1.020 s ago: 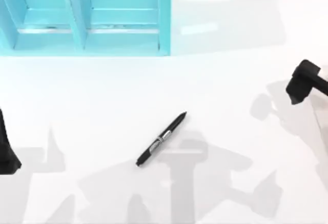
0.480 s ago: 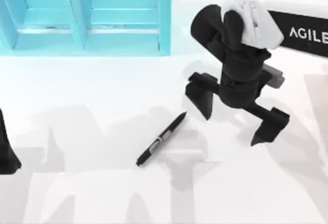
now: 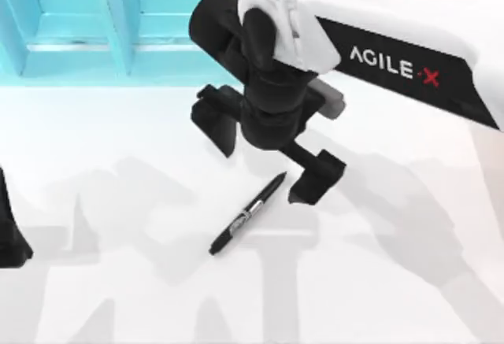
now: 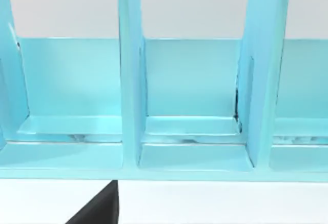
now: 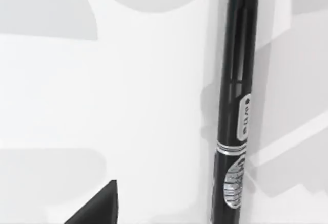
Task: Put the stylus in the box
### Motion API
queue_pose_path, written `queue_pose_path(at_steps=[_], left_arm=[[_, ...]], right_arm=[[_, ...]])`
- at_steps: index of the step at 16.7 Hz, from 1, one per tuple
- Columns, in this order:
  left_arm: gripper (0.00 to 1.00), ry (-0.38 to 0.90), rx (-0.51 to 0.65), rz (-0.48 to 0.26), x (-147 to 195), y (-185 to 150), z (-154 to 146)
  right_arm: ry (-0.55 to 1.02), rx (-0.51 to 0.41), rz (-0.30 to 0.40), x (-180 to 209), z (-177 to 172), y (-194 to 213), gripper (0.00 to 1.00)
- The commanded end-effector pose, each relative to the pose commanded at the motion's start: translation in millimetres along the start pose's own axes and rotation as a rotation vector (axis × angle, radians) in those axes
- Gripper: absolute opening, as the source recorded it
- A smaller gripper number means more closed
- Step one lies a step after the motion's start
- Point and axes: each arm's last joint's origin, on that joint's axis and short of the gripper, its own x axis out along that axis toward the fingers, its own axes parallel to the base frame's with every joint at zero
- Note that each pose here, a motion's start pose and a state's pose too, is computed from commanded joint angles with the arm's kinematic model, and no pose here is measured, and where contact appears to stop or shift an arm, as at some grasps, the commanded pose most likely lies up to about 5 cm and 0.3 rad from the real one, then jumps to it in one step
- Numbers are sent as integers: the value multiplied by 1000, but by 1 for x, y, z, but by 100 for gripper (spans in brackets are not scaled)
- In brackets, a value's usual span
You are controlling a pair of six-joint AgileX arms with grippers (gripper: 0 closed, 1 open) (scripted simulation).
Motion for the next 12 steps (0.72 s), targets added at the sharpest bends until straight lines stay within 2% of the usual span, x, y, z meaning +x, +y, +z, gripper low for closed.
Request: queue_pose_path(at_steps=[6,12], left_arm=[[100,0,0,0,0,0,0],[100,0,0,0,0,0,0]], right_arm=[[0,3,2,0,2,0,100],[-1,0,7,63,1,3,100]])
